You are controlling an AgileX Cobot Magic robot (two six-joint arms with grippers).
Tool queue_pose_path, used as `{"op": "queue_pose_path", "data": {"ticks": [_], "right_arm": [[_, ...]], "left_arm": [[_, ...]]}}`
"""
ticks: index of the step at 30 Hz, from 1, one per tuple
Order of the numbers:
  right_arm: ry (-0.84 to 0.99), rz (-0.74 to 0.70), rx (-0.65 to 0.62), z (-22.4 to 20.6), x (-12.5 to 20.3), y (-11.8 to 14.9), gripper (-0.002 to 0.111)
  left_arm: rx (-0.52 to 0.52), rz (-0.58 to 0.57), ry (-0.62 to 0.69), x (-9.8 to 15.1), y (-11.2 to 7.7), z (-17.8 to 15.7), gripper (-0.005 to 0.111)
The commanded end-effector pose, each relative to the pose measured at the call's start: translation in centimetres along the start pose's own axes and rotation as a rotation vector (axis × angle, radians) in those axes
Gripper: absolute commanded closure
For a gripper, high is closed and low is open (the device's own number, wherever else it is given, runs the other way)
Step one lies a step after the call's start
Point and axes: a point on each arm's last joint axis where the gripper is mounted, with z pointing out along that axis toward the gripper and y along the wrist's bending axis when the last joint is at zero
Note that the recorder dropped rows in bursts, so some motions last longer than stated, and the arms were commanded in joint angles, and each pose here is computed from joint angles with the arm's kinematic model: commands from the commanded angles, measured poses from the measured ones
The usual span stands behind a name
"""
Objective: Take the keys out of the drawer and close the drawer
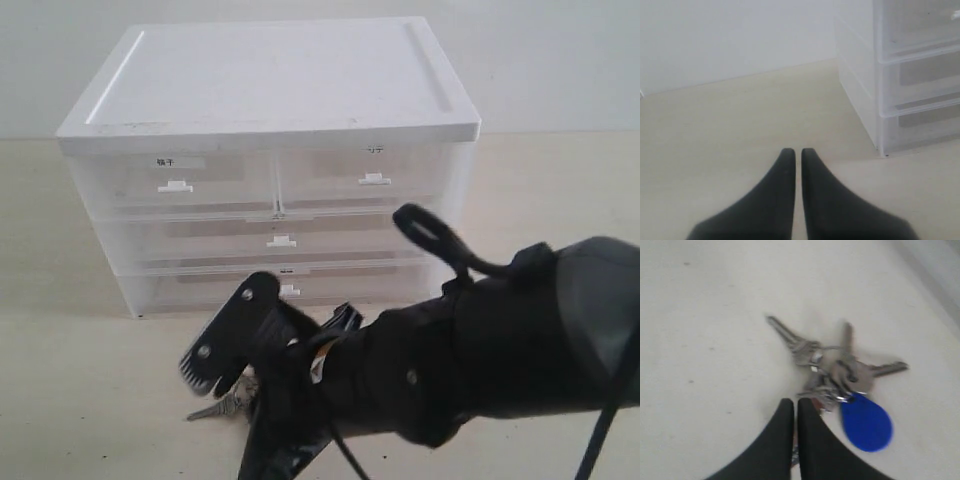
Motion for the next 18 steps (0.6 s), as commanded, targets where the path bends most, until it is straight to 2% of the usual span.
{"op": "queue_pose_path", "data": {"ticks": [1,9,18], "right_arm": [[-0.001,-0.009,-0.035,0.8,-0.8,1.6,0.108],[0.062,0.016,-0.059,3.1,-0.9,1.4,0.108],[0.105,0.161,0.037,4.0,0.9,-4.2,0.108]], "left_arm": [[-0.004,-0.015,0.002,0.1,0.0,0.0,0.102],[-0.004,-0.015,0.002,0.1,0.0,0.0,0.102],[-0.005,-0.013,0.002,0.1,0.0,0.0,0.102]]}}
